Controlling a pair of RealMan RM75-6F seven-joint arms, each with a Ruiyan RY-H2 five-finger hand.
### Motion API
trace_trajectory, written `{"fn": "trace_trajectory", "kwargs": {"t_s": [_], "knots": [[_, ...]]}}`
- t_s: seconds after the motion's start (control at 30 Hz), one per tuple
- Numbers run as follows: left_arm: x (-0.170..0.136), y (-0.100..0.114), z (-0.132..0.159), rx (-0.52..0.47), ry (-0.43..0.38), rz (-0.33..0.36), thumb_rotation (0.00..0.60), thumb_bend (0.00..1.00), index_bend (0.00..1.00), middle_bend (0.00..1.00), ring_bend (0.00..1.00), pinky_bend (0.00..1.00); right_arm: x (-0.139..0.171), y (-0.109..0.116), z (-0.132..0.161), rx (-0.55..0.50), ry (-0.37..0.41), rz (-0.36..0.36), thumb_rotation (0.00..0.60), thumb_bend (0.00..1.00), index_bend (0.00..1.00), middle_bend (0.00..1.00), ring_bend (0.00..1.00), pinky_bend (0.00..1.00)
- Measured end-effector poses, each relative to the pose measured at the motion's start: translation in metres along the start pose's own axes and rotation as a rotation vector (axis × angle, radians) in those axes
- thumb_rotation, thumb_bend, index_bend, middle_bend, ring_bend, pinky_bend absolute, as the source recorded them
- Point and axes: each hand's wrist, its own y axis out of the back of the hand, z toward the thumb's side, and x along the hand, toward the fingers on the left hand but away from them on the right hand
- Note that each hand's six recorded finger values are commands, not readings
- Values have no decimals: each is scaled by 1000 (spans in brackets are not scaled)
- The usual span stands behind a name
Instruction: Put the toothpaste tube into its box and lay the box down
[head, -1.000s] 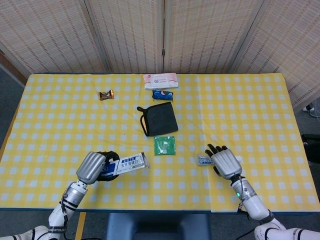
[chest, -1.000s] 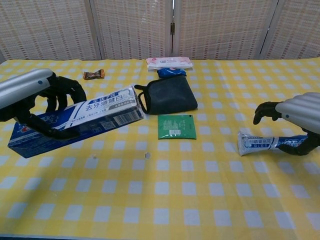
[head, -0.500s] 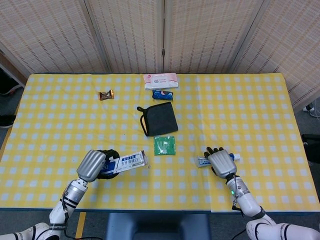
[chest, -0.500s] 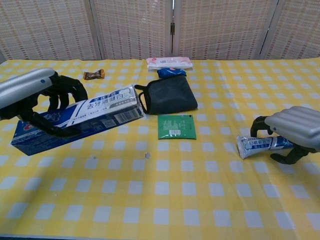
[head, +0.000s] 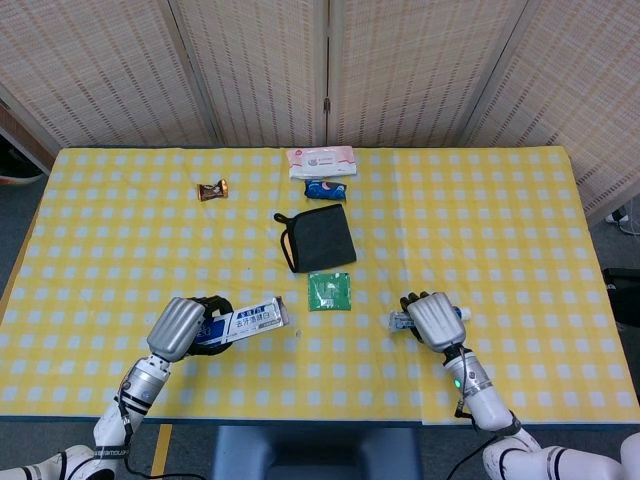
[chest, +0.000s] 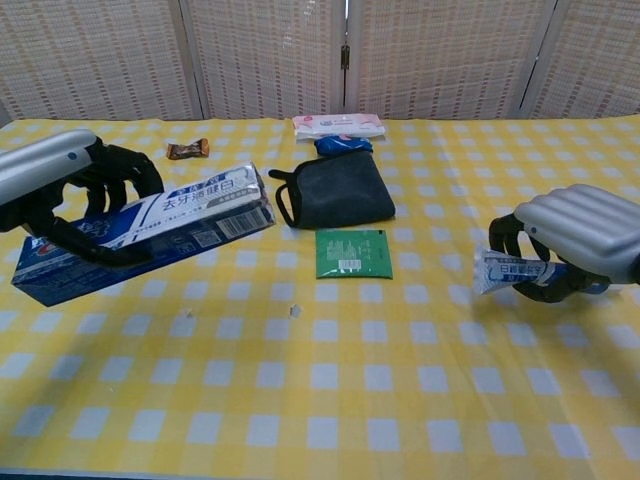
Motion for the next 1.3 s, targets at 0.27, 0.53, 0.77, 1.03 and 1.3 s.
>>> {"fn": "trace_trajectory", "kwargs": {"t_s": [0.27,0.53,0.77,1.03,1.3], "knots": [[-5,5,1,-33,10,12,600,251,679,807,708,698,3,26,-4,-193,16,-82,600,430,739,568,824,838],[-8,7,1,-81,32,19,600,251,679,808,708,698,10,77,-4,-610,62,-156,600,437,740,568,826,846],[-10,4,7,-140,42,18,600,251,678,807,708,698,16,124,-4,-1054,113,-203,600,438,740,569,826,847],[-8,-2,18,-247,48,-13,600,250,678,807,708,698,19,159,-1,-1541,197,-248,600,438,740,576,835,863],[-5,-11,40,-371,30,-42,600,250,678,808,706,698,20,171,8,-1802,303,-288,600,438,740,577,833,863]]}}
